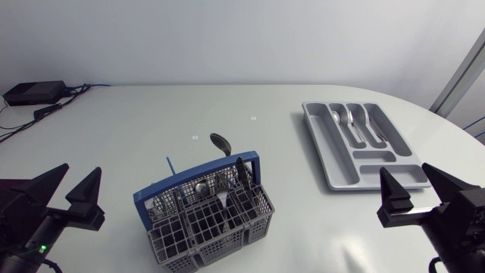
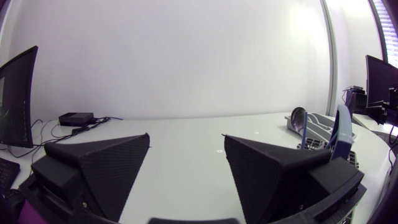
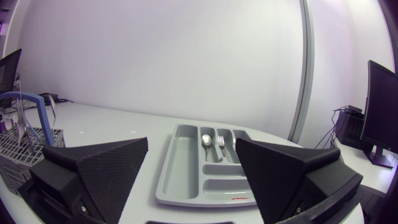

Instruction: Unload the cutlery basket into the drawer organizer.

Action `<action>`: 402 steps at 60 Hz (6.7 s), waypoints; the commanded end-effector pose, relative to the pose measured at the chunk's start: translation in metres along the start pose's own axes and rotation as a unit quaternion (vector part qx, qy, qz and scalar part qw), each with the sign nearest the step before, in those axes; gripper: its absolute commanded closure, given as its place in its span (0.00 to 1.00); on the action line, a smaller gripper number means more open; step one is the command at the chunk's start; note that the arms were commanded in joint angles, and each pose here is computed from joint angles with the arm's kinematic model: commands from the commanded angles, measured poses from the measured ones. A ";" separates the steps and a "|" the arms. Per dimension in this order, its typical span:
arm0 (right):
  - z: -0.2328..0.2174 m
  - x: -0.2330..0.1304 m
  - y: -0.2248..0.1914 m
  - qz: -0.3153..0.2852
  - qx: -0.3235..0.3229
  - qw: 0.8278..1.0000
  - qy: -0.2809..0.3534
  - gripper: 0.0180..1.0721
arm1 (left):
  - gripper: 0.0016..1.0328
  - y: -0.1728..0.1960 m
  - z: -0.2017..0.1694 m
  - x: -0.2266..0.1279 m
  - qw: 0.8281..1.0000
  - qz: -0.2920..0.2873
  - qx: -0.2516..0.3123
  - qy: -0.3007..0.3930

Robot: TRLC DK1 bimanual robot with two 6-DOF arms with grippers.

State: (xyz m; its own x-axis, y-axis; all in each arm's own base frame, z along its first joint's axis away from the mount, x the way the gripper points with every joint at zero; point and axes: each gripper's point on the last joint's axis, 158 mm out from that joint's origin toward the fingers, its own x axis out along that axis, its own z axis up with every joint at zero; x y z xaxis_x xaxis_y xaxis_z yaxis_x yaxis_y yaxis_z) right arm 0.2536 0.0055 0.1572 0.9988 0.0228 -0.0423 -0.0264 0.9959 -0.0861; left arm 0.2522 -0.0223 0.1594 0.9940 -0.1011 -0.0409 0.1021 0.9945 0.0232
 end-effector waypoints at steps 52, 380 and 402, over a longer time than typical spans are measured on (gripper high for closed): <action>-0.001 0.000 0.002 0.002 0.006 1.000 -0.004 0.04 | 0.06 0.001 0.039 -0.008 0.999 0.001 -0.016 -0.034; -0.070 0.073 0.154 0.249 -0.206 0.887 0.330 0.08 | 0.05 -0.157 -0.080 0.100 0.742 -0.449 0.320 0.382; -0.047 0.051 0.136 0.244 -0.209 0.897 0.302 0.05 | 0.05 -0.135 -0.067 0.082 0.762 -0.426 0.315 0.373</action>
State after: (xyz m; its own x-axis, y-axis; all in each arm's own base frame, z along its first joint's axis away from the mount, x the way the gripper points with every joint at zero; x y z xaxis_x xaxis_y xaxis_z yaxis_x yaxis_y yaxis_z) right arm 0.3081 0.1414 0.0989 0.6709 0.2687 -0.6912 -0.5832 0.7669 -0.2679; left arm 0.3256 -0.1674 0.0860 0.2792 -0.4193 -0.8639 0.9342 0.3267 0.1433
